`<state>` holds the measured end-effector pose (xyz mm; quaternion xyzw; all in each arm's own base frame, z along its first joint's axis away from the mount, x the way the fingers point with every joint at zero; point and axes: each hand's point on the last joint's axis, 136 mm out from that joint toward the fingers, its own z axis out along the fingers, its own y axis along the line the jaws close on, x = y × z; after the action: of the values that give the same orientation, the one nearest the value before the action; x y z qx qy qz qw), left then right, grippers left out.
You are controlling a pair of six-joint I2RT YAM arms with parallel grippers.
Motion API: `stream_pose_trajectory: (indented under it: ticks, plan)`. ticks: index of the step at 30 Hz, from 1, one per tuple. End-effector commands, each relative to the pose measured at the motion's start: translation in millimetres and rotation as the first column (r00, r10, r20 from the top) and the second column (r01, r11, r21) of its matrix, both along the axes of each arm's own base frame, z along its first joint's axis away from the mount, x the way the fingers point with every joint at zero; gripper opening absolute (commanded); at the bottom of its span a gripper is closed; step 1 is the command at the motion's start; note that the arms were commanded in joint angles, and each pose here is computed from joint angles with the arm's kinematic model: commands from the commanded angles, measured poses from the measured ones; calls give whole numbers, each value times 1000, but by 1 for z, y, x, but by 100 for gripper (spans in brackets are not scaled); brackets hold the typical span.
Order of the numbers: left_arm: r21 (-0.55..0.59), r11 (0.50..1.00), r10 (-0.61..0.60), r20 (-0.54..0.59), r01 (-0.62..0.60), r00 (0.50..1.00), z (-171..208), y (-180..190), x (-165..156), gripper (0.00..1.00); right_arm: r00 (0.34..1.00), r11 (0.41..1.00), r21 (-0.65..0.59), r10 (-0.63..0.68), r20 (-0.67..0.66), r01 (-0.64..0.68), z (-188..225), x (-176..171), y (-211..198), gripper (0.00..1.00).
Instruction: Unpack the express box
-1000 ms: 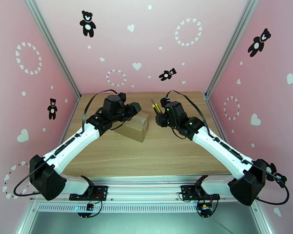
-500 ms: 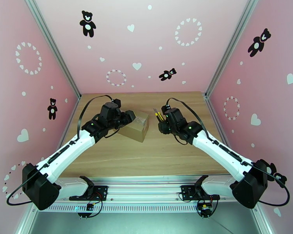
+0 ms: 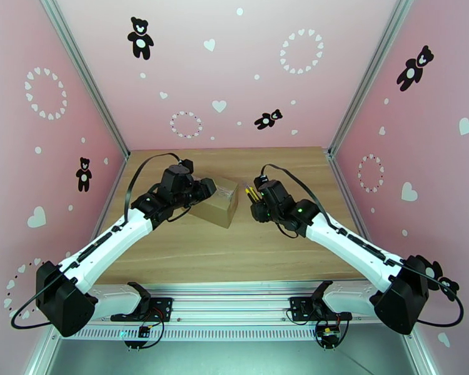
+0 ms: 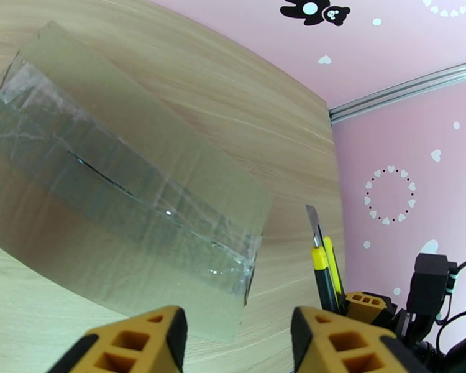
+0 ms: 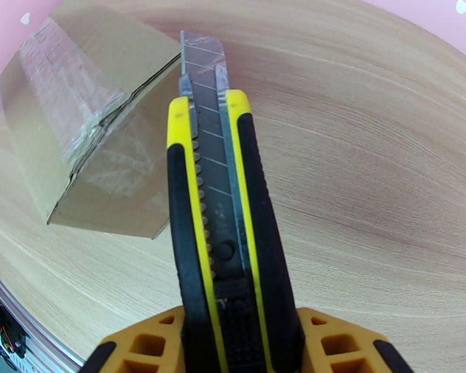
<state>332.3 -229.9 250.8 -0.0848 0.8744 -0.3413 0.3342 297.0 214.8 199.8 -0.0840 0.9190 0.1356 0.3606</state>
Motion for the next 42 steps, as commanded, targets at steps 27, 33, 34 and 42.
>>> stream_pose_trajectory:
  ticks: [27, 33, 34, 42]
  plan:
    - [4, 1000, 11, -11, -11, 1000, -10, -3, 4, 51, 999, 998, -68, 8, -47, -11, -25, -7, 10, 0]
    - [4, 1000, 11, -10, -11, 1000, -9, -3, 4, 51, 999, 997, -73, 17, -43, -20, -25, -7, 15, 0]
    - [3, 1000, 13, -10, -13, 1000, -9, -3, 4, 51, 999, 997, -73, 19, -43, -22, -25, -7, 15, 0]
    - [3, 1000, 12, -13, -12, 1000, -10, -3, 3, 51, 999, 996, -81, 26, -43, -29, -26, -8, 19, 0]
